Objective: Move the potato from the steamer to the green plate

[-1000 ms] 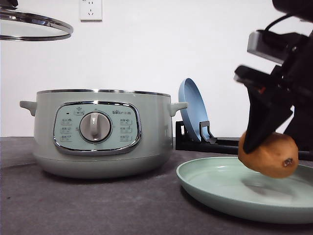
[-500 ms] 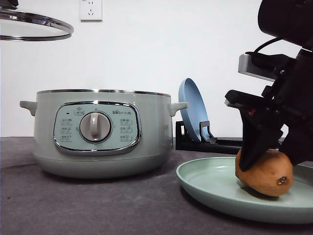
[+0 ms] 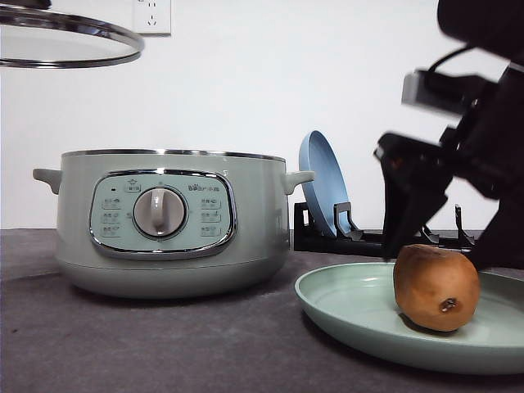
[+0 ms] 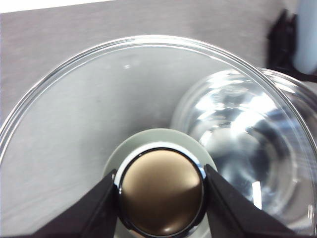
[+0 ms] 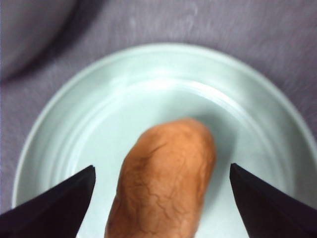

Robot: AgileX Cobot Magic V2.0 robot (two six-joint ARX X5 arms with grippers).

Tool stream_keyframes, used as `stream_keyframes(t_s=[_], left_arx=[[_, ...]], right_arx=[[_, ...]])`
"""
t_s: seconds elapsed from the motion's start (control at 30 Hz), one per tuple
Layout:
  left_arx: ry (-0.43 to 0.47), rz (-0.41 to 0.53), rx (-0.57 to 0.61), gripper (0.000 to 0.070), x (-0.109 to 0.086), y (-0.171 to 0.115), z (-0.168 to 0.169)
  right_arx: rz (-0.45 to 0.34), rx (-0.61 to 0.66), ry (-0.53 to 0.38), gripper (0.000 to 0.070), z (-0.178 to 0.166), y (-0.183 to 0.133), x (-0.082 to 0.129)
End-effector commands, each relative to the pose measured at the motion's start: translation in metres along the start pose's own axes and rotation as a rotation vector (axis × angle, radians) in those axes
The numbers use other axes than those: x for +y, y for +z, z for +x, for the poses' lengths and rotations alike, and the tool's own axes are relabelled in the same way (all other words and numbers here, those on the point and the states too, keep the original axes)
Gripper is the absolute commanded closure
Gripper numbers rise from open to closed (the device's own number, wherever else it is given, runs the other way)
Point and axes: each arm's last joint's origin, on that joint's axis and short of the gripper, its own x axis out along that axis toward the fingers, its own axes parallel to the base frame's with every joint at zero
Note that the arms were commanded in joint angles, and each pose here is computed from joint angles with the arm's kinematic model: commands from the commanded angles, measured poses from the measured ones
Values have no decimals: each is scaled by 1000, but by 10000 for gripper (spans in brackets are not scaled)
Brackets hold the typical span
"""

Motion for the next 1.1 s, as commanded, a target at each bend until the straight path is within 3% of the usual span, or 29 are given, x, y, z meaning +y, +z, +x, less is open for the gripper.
stream_keyframes(t_s=[0.0, 0.23, 0.57, 1.07], left_arx=[[-23, 18, -73, 700, -5, 9, -8], [-98, 74, -42, 700, -28, 10, 6], [-172, 137, 4, 700, -59, 18, 58], [-218, 182, 66, 700, -88, 16, 116]], right_arx=[[-17, -48, 9, 150, -8, 8, 4], [-54, -177, 45, 150, -50, 30, 10], [-112, -295, 80, 150, -105, 51, 18], [-123, -332, 82, 150, -118, 48, 17]])
